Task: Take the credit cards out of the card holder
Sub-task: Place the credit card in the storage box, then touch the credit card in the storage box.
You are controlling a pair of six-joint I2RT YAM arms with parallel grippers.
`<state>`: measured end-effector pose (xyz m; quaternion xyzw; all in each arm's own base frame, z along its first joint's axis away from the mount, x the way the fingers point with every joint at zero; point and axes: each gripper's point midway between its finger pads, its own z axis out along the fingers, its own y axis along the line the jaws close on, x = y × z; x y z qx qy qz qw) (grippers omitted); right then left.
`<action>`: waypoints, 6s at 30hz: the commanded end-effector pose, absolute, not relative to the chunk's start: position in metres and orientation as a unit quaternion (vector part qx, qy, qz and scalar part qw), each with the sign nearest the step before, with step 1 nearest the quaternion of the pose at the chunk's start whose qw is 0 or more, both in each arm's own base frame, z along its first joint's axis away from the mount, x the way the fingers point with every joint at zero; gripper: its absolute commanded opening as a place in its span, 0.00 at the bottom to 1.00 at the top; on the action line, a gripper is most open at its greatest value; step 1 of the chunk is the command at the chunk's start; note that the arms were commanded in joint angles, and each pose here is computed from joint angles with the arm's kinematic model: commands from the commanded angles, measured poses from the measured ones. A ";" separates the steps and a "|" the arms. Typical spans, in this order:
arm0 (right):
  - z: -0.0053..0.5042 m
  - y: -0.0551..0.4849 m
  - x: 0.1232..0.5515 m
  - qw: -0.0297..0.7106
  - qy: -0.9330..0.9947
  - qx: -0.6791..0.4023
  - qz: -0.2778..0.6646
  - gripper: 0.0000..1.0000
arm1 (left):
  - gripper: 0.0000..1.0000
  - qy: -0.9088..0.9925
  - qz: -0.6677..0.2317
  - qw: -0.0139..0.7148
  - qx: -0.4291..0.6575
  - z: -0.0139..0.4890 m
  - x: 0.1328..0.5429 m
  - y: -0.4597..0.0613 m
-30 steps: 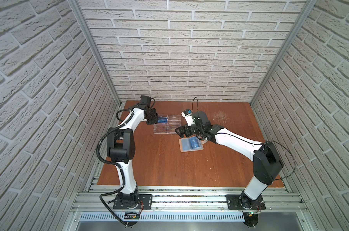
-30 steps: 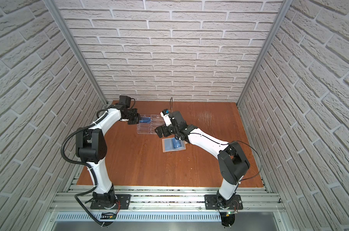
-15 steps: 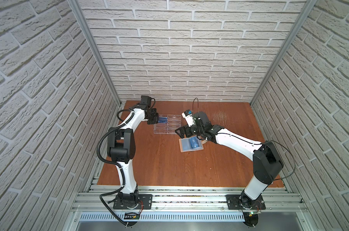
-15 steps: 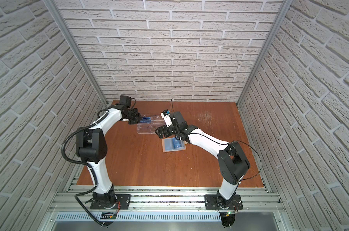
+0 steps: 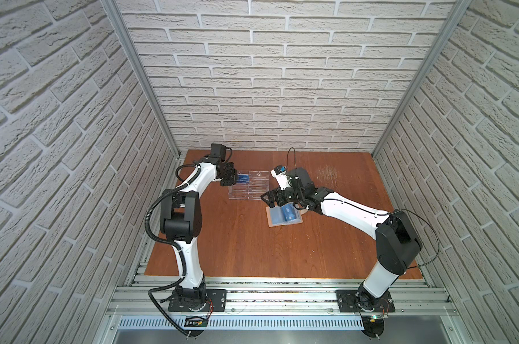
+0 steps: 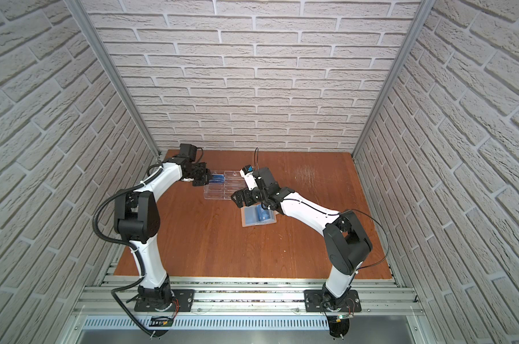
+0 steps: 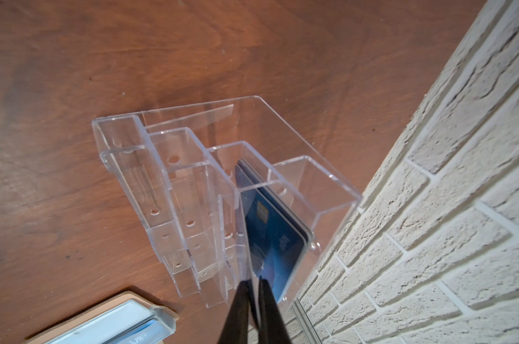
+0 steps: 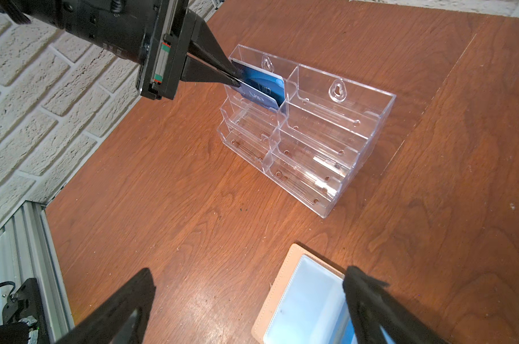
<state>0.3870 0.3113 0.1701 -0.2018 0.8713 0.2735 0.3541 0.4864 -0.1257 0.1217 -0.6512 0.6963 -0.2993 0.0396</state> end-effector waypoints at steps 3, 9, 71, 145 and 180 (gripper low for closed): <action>0.198 0.311 0.387 0.384 0.852 -0.199 0.295 1.00 | 0.12 0.697 -0.300 0.035 -0.650 0.113 0.487 -0.132; 0.197 0.310 0.387 0.382 0.852 -0.199 0.297 1.00 | 0.13 0.700 -0.307 0.041 -0.644 0.117 0.490 -0.134; 0.185 0.314 0.428 0.361 0.870 -0.157 0.297 1.00 | 0.98 0.801 -0.399 0.378 -0.236 0.182 0.475 -0.110; 0.162 0.301 0.427 0.345 0.874 -0.135 0.315 1.00 | 0.98 0.817 -0.362 0.377 -0.243 0.162 0.505 -0.117; 0.167 0.299 0.427 0.351 0.869 -0.130 0.323 1.00 | 0.98 0.820 -0.389 0.334 -0.255 0.160 0.489 -0.144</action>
